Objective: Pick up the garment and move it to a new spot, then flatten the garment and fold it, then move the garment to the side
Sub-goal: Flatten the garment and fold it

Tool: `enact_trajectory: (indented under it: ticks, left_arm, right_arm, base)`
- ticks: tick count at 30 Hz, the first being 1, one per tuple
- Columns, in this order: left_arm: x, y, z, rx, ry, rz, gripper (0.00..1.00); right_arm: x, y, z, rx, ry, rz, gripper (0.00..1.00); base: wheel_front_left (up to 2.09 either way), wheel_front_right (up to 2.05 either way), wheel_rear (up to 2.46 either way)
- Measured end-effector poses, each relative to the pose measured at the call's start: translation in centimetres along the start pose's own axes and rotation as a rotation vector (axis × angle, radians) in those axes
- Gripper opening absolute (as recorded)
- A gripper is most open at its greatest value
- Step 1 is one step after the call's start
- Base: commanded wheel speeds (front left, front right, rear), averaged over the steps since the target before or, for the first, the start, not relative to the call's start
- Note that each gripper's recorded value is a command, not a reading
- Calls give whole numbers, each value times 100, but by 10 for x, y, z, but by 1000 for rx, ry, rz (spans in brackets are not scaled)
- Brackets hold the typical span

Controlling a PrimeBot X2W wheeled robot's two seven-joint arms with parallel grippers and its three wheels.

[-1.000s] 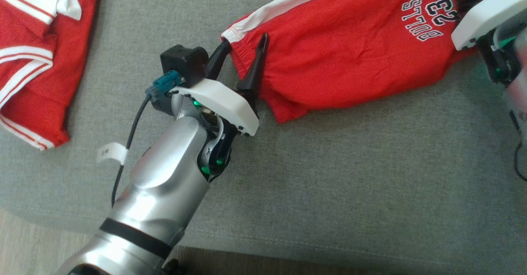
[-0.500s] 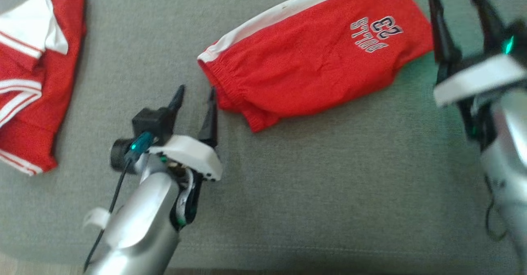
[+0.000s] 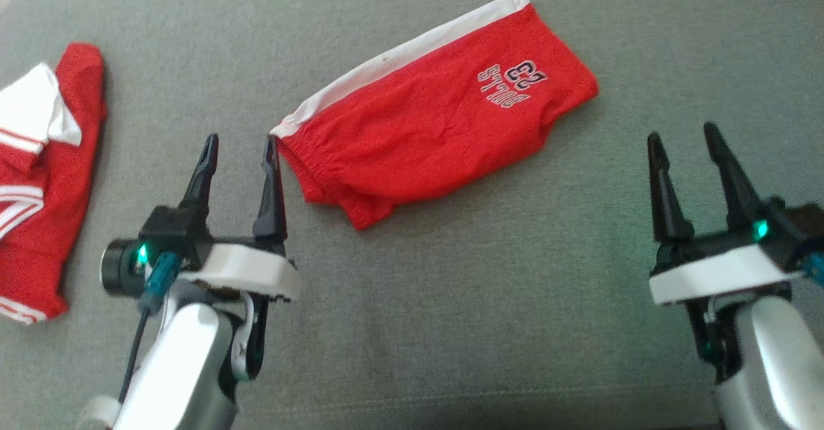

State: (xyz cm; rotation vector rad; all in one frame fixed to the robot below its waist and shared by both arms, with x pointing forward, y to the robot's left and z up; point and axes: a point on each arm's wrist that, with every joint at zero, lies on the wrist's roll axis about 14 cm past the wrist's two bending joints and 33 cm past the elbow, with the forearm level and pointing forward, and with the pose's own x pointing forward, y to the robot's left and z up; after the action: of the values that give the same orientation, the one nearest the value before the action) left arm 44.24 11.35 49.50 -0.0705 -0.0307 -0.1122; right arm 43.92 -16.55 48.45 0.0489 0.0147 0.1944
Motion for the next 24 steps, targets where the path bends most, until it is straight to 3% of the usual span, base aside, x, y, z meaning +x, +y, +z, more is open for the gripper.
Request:
enact_trajectory:
  ticks: [8,24]
  left_arm:
    - [-22,-7,-4,29,14,-23,100]
    - [-23,2,-7,54,18,5,100]
  right_arm:
    - [-41,1,13,20,4,-67,100]
    - [-41,2,17,22,9,-72,100]
  base:
    - [0,0,0]
    - [0,0,0]
